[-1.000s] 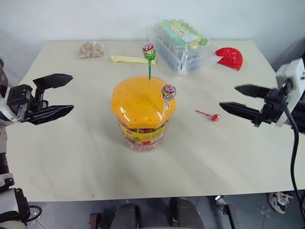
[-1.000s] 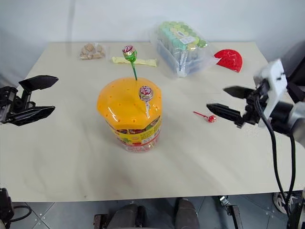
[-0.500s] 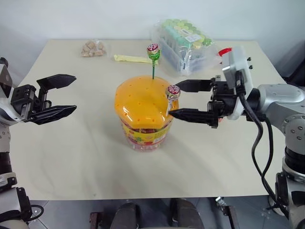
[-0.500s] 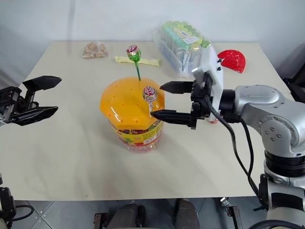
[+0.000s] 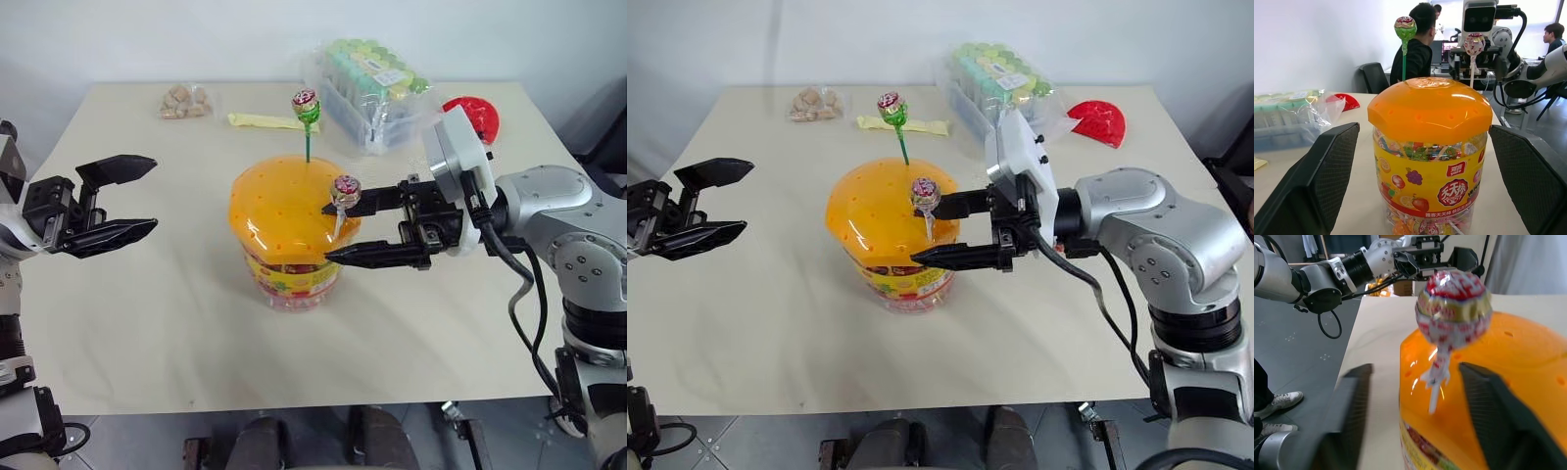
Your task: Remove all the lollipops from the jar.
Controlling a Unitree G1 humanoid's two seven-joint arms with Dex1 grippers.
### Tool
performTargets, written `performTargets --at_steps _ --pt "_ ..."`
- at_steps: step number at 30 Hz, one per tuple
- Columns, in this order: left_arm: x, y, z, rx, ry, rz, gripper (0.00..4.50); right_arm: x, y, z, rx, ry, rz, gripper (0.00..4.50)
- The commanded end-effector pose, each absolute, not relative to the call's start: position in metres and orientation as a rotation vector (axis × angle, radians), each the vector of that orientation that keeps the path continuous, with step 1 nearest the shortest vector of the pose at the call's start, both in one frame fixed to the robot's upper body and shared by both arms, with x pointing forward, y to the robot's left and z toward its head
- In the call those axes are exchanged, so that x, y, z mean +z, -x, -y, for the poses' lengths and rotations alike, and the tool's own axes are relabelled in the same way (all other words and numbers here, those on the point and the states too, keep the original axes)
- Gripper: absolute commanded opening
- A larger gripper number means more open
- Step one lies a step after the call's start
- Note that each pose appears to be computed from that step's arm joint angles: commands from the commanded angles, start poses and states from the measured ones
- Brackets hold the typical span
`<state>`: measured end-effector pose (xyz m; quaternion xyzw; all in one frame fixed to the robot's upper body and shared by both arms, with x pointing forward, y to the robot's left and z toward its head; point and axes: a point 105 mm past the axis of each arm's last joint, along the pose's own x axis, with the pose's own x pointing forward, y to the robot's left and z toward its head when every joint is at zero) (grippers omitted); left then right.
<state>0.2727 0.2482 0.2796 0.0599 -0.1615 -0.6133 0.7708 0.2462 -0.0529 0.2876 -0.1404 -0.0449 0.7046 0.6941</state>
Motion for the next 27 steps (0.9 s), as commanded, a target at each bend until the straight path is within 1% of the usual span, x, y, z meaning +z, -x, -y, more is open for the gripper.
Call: performTargets --at_steps 1,3,5,6,14,19,23,27 --pt "0.287 -0.263 -0.248 -1.372 -0.168 0.397 4.5 0.299 -0.244 0.05 1.579 0.347 0.173 1.6" --pt "0.287 -0.263 -0.249 -1.374 -0.168 0.397 4.5 0.301 -0.244 0.049 1.577 0.349 0.186 0.95" --pt "0.287 -0.263 -0.249 -1.377 -0.168 0.398 4.5 0.305 -0.245 0.048 1.574 0.348 0.205 0.2" --pt "0.288 -0.263 -0.248 -1.378 -0.168 0.398 4.5 0.307 -0.245 0.048 1.574 0.346 0.216 0.05" --pt "0.292 -0.263 -0.25 -1.395 -0.172 0.396 4.5 0.336 -0.244 0.053 1.553 0.337 0.321 0.05" --pt "0.294 -0.264 -0.249 -1.405 -0.17 0.396 4.5 0.364 -0.25 0.066 1.472 0.306 0.401 0.05" --pt "0.295 -0.265 -0.25 -1.411 -0.165 0.397 4.5 0.381 -0.261 0.094 1.304 0.275 0.44 0.05" --pt "0.296 -0.265 -0.251 -1.409 -0.163 0.39 4.5 0.386 -0.271 0.13 1.101 0.278 0.402 0.05"
